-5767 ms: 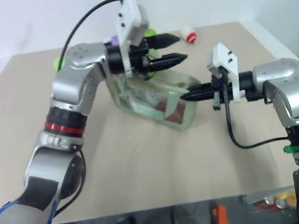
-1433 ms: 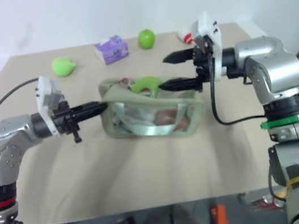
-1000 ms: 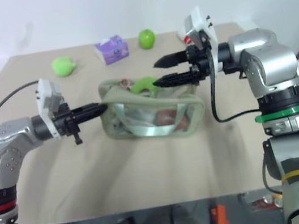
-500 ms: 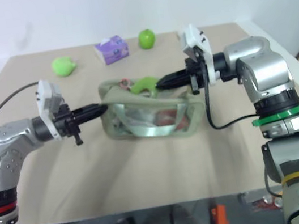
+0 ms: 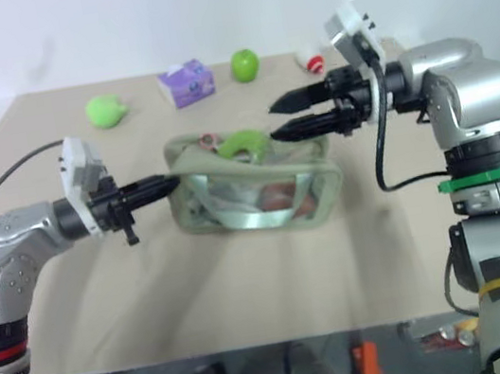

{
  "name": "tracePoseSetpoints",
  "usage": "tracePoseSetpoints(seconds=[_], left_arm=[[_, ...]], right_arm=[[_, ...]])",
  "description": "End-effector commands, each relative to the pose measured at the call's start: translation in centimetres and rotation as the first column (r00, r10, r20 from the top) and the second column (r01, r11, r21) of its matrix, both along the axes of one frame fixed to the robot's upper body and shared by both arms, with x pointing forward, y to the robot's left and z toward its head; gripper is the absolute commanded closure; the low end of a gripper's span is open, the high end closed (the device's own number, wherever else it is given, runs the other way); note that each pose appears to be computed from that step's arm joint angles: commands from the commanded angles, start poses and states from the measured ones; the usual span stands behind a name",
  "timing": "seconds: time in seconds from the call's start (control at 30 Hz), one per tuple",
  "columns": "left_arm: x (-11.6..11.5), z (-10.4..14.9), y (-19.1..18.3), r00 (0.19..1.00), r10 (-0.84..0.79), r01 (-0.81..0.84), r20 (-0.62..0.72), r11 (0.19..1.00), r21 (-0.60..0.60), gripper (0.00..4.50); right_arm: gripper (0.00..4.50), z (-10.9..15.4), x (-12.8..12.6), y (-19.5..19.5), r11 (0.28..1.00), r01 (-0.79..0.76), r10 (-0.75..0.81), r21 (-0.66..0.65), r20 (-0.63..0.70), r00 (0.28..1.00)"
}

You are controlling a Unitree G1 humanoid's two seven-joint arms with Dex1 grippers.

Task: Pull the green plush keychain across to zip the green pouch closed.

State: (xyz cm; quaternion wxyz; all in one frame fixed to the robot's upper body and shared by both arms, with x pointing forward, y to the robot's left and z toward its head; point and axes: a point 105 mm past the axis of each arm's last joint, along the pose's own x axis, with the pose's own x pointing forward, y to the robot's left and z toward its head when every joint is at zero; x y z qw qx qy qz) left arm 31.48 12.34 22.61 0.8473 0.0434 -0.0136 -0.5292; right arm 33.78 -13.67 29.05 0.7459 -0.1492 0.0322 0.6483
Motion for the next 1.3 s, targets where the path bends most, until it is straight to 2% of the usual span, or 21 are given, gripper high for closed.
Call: tracePoseSetpoints(seconds=[0.03, 0.27, 0.87, 1.3], left_arm=[[-0.5, 1.4, -0.3, 0.998, -0.023, 0.025, 0.062, 0.999, -0.028, 4.5], [-0.6, 1.4, -0.4, 0.998, -0.024, 0.026, 0.063, 0.999, -0.028, 4.5], [-0.9, 1.5, -0.4, 0.998, -0.004, 0.007, 0.07, 0.999, -0.036, 4.5], [-0.9, 1.5, -0.5, 0.998, 0.005, -0.002, 0.067, 0.999, -0.044, 4.5]], right_arm=[[1.79, 0.0, -0.4, 0.4, 0.999, -0.02, 0.022, -0.038, 0.046, 0.999], [1.79, -1.5, 1.0, 1.1, 0.996, 0.015, -0.011, -0.084, 0.057, 0.998], [1.79, -0.8, 2.7, 2.2, 0.998, -0.006, 0.011, -0.069, 0.074, 0.997], [1.79, -0.5, 2.9, 6.1, 0.994, -0.102, 0.104, -0.033, 0.084, 0.991]])
